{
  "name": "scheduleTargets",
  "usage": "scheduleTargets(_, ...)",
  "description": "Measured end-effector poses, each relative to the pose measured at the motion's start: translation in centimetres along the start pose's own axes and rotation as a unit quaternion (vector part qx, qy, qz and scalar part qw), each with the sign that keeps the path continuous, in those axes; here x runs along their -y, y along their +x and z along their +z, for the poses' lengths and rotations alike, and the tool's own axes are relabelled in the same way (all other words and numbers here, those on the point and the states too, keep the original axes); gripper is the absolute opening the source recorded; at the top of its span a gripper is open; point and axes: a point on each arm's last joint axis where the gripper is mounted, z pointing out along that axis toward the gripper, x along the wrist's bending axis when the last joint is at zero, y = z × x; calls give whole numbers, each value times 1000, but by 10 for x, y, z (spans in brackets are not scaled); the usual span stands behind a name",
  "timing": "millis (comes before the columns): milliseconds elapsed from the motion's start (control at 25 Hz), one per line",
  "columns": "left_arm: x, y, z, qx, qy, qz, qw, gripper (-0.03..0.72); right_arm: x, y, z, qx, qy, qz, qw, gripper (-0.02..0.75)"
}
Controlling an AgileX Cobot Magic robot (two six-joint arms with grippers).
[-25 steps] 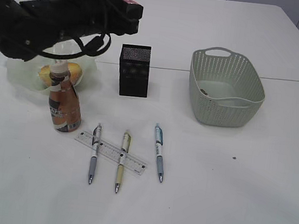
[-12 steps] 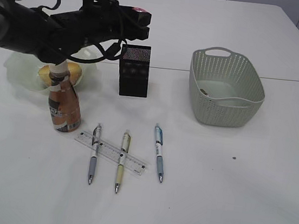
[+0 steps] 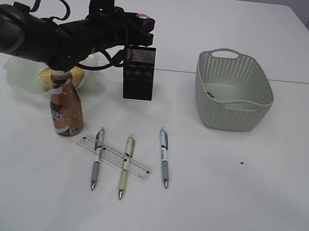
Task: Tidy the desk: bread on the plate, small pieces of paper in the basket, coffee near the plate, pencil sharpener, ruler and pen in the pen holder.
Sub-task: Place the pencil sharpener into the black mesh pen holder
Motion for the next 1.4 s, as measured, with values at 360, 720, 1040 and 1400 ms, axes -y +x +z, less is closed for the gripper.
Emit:
scheduleTargets(360,9,0,2,2,9,2,1000,363,0,-1,0,3,0,-1,1000,426)
scheduleTargets(720,10,0,2,2,10,3,1000,476,0,-1,0,5,-1,-1,1000,426)
scheduleTargets(1040,-5,0,-2,-2,11,6,1000,487,0,-2,0,11,0,-4,1000,426)
scheduleTargets(1400,-82,1,-50,-77,152,10,985,431,0,-4,0,20,-1,-8,1000,426)
